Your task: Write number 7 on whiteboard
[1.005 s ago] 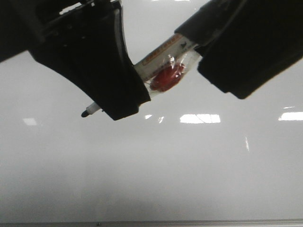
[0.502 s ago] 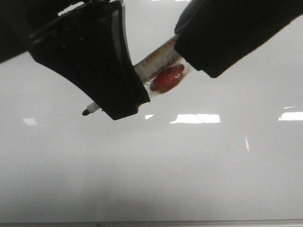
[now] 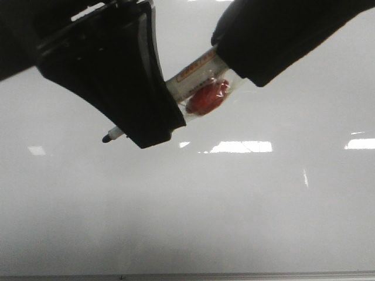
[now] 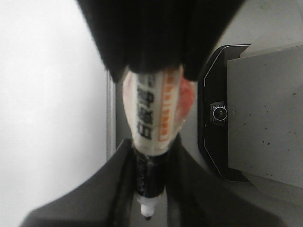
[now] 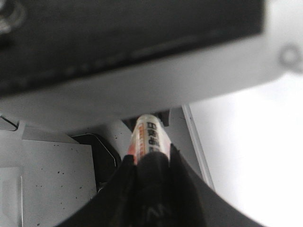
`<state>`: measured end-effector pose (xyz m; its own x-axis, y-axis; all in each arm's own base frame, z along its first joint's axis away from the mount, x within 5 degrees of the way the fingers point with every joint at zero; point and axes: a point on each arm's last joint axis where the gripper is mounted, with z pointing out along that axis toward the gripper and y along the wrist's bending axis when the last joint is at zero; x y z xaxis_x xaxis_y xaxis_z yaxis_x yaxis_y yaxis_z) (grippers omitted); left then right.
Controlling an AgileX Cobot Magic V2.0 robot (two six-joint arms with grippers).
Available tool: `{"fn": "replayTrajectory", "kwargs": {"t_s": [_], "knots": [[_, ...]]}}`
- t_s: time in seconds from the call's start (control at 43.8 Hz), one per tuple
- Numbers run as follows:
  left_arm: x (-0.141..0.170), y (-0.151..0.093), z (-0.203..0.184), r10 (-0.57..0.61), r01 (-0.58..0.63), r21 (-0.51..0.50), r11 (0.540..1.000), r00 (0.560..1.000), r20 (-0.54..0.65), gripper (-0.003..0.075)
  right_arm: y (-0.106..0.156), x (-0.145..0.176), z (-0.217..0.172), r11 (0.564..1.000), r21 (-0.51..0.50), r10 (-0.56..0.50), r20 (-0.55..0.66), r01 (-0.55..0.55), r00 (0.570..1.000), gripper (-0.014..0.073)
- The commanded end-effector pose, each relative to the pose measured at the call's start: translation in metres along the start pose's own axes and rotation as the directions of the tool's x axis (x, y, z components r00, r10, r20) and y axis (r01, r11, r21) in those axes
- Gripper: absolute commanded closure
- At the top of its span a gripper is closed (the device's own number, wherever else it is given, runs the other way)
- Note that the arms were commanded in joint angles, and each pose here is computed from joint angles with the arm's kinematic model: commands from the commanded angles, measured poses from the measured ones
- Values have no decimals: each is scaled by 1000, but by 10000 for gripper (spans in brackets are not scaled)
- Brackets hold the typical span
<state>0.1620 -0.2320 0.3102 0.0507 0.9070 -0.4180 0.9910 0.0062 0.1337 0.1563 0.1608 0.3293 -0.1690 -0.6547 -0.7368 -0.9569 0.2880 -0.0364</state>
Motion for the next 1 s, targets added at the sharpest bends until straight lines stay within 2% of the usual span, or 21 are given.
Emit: {"fn": "replayTrajectory", "kwargs": {"t_s": [0.0, 0.091, 0.16, 0.342, 0.457, 0.525, 0.571, 0.616, 0.753, 0.982], "knots": [[-10, -1, -16, -11, 15, -35, 999, 996, 87, 446, -1, -13, -10, 1000, 31, -3, 85, 1, 996, 666], [-9, 4, -20, -49, 53, -41, 998, 995, 88, 308, -1, -13, -10, 999, 32, -4, 84, 1, 996, 661], [-6, 7, -28, -72, 78, -58, 995, 992, 102, 267, -2, -13, -10, 999, 39, -8, 81, 5, 997, 661], [13, 8, -73, -129, 157, -148, 976, 974, 184, 270, -13, -8, -22, 989, 147, 26, 37, -31, 999, 661], [34, 9, -105, -243, 303, -218, 928, 933, 265, 270, -28, -10, -45, 954, 272, 119, 25, -121, 993, 661], [49, 9, -119, -319, 398, -248, 883, 897, 305, 270, -36, -12, -57, 905, 334, 249, 81, -262, 965, 661], [60, 7, -125, -363, 455, -267, 850, 872, 329, 270, -42, -11, -63, 855, 352, 352, 147, -382, 924, 661], [69, 6, -130, -400, 506, -285, 814, 844, 357, 270, -47, -9, -65, 813, 368, 404, 202, -451, 892, 661], [86, 1, -137, -423, 575, -327, 750, 797, 430, 270, -59, -12, -59, 783, 387, 383, 317, -487, 868, 661], [89, 0, -136, -425, 583, -332, 742, 791, 439, 271, -84, -18, -41, 744, 404, 371, 412, -532, 832, 661]]}}
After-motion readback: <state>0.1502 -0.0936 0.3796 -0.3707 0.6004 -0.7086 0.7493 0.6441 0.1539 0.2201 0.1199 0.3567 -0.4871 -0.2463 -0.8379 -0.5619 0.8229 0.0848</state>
